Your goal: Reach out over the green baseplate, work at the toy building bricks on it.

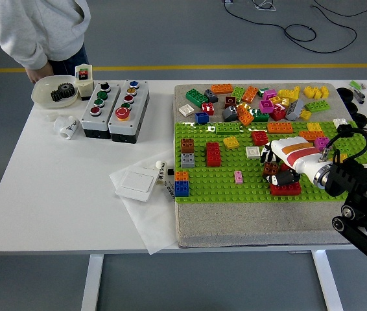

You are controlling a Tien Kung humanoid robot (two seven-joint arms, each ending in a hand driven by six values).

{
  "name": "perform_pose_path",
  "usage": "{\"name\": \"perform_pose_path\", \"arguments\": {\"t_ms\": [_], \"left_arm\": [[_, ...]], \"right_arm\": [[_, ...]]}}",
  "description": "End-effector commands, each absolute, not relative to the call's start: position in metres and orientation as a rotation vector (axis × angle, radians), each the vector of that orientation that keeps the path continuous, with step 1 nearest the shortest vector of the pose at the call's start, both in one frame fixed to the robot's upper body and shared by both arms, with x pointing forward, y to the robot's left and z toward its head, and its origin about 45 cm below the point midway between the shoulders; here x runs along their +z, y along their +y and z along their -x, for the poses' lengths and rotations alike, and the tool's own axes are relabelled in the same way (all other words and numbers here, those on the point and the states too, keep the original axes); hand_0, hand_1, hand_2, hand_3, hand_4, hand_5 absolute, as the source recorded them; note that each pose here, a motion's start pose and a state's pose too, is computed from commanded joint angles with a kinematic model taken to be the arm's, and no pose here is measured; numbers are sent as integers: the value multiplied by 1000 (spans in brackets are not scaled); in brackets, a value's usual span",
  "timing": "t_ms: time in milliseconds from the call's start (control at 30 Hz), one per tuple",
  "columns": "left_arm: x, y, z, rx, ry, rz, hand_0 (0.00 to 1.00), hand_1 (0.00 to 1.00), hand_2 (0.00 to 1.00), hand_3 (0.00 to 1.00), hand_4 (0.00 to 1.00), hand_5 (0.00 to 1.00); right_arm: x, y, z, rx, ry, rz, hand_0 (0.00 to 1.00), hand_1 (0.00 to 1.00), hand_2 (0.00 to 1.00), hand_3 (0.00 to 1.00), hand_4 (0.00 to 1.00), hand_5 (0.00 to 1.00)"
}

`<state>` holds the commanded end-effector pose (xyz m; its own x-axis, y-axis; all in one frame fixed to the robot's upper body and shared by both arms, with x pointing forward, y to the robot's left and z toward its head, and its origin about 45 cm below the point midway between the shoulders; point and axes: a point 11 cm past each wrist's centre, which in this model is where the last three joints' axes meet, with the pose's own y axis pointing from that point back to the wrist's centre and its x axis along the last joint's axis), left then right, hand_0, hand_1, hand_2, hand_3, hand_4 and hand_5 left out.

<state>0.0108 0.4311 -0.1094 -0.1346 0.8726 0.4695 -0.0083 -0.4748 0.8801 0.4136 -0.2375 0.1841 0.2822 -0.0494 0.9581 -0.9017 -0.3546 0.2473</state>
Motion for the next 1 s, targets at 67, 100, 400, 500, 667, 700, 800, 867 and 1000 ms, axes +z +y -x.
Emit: {"name": "perform_pose_path", "arguments": {"t_ms": [67,100,400,500,667,700,800,867,1000], "left_arm": [[-109,431,-11,1688,998,-1466,765,791,848,758,788,699],[-109,431,-11,1689,998,-1466,764,791,847,758,789,700],[-109,432,-12,1691,996,-1465,764,791,848,757,789,699],[-109,432,-12,1691,995,-1465,764,791,848,757,790,700],[-109,432,-12,1691,995,-1464,764,791,848,757,790,700],[-109,432,-12,1691,995,-1465,764,791,848,755,789,698],[-109,431,-12,1689,995,-1467,764,791,848,755,789,698],[-109,431,-11,1689,996,-1468,764,791,848,755,789,698],[-109,431,-10,1686,997,-1471,764,792,848,753,790,700]], "right_arm": [[185,-237,-414,1198,-891,-1661,340,443,517,492,762,210],[186,-237,-414,1201,-894,-1664,343,433,507,483,752,225],[183,-237,-414,1182,-883,-1686,342,432,506,483,744,225],[181,-238,-413,1170,-879,-1689,332,434,506,483,750,221],[181,-238,-413,1170,-882,-1691,332,434,506,483,750,221],[181,-238,-413,1171,-883,-1691,324,433,503,482,741,225],[180,-237,-413,1178,-887,-1693,324,433,503,482,741,225],[179,-237,-413,1180,-886,-1693,324,433,503,482,741,225],[177,-236,-412,1179,-885,-1700,327,422,497,479,680,199]]}}
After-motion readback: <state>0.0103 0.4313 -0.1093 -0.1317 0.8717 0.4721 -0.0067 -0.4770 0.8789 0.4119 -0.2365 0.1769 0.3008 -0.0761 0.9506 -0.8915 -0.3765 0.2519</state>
